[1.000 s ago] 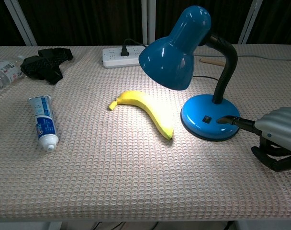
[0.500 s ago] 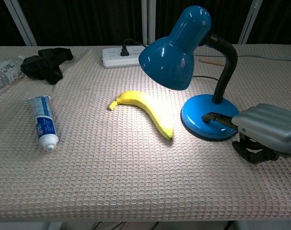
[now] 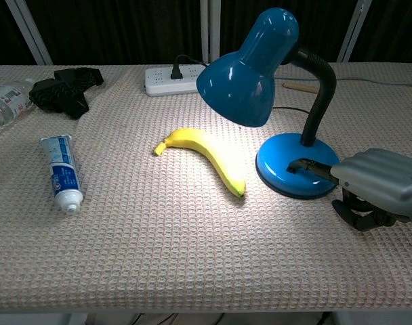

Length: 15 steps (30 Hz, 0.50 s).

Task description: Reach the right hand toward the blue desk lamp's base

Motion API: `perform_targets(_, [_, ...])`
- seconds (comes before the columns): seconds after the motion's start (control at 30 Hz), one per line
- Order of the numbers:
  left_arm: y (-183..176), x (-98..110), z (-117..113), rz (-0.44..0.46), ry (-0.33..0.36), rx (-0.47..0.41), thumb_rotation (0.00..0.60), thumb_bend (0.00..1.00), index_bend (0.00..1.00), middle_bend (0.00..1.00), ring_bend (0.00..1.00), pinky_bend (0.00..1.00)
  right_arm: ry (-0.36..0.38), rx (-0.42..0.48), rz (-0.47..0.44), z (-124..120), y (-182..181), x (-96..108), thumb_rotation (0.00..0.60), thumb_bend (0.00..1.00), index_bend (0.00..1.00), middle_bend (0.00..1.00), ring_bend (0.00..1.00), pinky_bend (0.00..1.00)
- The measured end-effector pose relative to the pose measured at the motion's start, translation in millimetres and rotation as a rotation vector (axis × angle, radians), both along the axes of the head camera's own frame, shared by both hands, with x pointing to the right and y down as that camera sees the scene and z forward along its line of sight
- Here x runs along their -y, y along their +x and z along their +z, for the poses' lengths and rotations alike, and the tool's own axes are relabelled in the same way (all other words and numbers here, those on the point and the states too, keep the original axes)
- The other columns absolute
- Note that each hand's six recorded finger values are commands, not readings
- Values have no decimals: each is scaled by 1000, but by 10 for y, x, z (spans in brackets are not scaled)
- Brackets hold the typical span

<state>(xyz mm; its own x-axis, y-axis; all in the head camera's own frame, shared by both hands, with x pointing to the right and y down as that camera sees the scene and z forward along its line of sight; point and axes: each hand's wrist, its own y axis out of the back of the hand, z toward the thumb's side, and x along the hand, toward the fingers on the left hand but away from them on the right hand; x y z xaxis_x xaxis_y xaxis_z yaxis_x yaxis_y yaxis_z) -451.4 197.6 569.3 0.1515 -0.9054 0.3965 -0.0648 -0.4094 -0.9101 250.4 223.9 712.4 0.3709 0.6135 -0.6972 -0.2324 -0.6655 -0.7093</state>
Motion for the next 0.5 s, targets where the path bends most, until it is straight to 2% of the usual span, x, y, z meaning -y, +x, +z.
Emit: perform_targets(0.5, [-15, -1, -7, -4, 0, 6, 600, 122, 89, 0, 0, 0, -62, -2, 49, 92, 57, -6, 600, 583, 0, 1000, 982, 892])
